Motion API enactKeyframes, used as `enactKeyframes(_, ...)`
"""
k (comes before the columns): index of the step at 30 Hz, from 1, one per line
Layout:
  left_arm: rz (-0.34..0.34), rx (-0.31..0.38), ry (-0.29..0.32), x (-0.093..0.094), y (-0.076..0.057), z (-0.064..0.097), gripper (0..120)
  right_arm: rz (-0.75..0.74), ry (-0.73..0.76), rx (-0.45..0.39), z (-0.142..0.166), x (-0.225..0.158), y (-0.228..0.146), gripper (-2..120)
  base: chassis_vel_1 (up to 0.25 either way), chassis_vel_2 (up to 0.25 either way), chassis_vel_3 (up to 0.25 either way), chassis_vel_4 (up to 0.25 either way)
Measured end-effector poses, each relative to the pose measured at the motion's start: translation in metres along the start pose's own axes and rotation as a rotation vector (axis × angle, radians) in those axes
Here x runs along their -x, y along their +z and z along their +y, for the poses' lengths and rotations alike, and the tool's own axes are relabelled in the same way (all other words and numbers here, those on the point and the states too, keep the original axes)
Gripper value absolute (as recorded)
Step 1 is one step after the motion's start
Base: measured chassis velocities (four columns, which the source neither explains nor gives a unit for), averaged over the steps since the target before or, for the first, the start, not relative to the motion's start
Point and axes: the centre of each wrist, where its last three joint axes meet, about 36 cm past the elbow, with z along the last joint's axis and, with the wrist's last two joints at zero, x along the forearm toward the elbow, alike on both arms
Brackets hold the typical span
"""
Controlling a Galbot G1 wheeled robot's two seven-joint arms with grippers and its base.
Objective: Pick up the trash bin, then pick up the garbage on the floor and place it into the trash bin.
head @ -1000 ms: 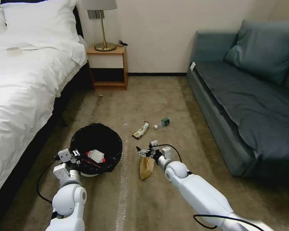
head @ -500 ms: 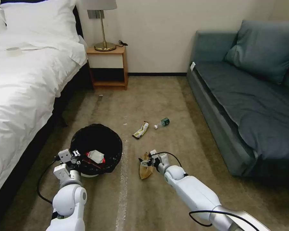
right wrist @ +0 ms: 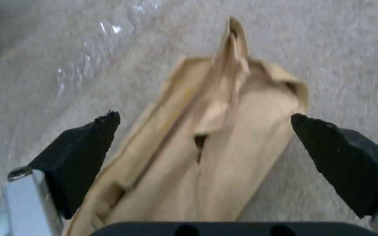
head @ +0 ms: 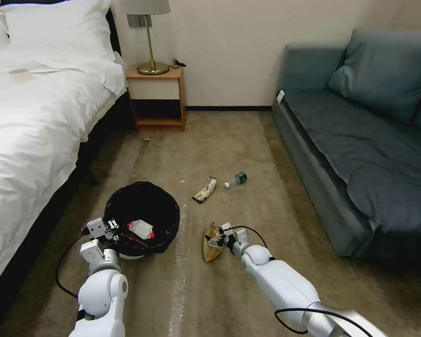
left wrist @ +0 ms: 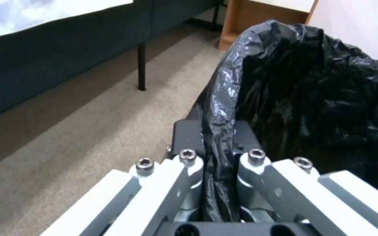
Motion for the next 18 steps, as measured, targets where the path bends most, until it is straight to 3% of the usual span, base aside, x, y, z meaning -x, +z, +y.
enactKeyframes(18, 0.004, 0.012, 0.001, -0.007, 0.002, -0.001, 4, 0.009, -0.005, 0.005, -0.001, 0.003, 0.02, 99, 0.0, 0.0, 0.0, 0.0)
